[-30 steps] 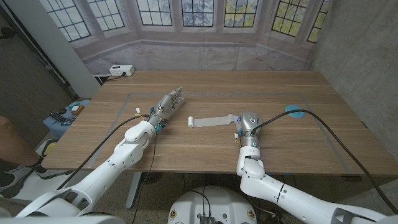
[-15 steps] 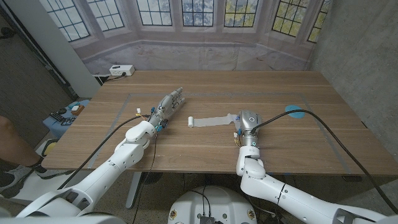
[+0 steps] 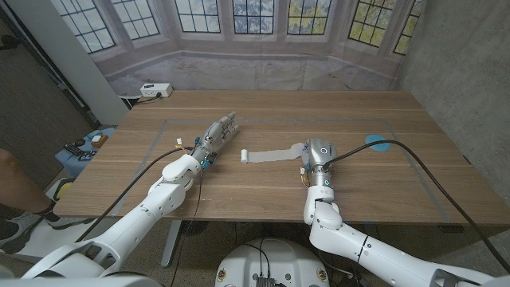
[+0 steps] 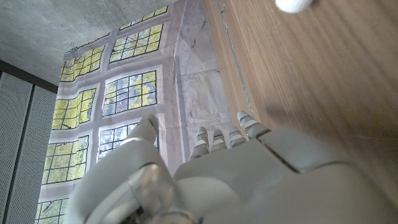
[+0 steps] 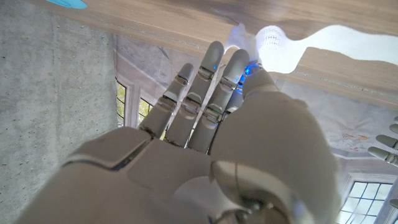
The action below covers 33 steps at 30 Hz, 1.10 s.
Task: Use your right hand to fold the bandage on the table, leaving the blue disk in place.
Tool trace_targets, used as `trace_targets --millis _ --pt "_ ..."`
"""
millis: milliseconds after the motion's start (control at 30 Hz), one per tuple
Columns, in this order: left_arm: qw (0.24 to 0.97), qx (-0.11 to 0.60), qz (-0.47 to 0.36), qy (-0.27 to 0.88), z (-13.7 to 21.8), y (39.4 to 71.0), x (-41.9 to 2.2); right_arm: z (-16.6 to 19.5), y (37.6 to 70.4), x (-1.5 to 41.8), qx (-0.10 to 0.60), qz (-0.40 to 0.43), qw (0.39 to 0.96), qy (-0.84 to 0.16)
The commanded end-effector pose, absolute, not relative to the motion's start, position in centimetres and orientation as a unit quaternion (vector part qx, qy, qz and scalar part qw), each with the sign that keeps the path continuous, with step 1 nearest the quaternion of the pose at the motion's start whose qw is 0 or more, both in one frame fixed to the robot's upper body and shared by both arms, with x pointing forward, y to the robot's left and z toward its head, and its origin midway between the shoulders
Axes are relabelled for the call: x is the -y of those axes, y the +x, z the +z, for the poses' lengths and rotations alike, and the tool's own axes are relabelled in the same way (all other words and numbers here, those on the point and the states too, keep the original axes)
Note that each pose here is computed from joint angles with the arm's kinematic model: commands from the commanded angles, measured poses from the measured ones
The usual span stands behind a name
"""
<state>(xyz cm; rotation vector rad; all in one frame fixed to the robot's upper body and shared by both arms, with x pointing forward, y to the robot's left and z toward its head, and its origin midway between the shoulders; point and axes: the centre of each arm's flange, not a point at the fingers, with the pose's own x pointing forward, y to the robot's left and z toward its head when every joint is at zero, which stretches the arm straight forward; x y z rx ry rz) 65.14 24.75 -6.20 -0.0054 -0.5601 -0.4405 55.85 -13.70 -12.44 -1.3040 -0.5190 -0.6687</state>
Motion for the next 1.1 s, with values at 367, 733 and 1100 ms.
trace_targets --millis 367,733,1100 --pt "0.937 0.275 -0.215 -0.004 -6.5 64.8 -24.7 -11.3 54.3 13.1 0.252 -0.300 0.707 -0.588" --pt "0.937 0.276 -0.215 -0.006 -6.6 64.7 -24.7 -11.0 54.0 12.9 0.249 -0.288 0.708 -0.595" --pt "0.937 0.275 -0.213 -0.007 -6.5 65.0 -25.0 -10.2 54.1 12.0 0.240 -0.275 0.709 -0.604"
